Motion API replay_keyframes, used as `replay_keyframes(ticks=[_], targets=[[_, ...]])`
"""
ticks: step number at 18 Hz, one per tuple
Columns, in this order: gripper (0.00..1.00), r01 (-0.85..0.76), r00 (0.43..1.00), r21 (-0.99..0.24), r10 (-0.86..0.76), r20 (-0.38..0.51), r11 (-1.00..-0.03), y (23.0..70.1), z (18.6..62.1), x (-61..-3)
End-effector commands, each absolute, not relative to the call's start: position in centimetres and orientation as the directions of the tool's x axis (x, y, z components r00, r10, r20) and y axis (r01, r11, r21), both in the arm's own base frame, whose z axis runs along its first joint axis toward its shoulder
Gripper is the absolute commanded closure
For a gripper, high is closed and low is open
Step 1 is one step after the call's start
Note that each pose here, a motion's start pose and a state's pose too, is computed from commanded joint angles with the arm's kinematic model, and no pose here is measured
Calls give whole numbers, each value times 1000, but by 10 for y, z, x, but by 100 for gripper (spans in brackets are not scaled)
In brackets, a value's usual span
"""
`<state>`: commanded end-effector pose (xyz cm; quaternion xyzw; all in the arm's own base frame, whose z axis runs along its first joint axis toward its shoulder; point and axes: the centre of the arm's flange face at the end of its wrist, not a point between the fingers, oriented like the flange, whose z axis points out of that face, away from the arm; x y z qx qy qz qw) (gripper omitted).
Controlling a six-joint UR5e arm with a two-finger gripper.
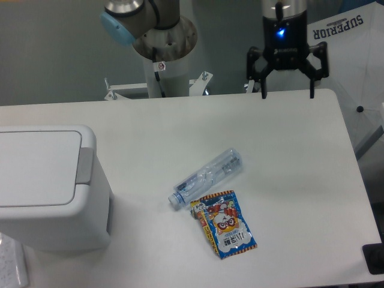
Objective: Open the trash can
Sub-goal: 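Lower the open gripper from its raised pose toward the table, then move the open gripper across the table over the white trash can lid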
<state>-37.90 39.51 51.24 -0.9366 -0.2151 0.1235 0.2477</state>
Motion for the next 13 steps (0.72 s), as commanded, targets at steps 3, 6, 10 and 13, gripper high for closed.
replay_keyframes(ticks=[3, 6, 10, 13], targets=[[0, 470, 833, -537, 554, 5, -701, 441, 501, -345], [0, 549, 792, -531, 605, 82, -646, 462, 500, -327], [0, 636, 727, -548, 660, 189, -543, 483, 510, -316], [0, 637, 744, -547, 620, 250, -543, 493, 514, -301]])
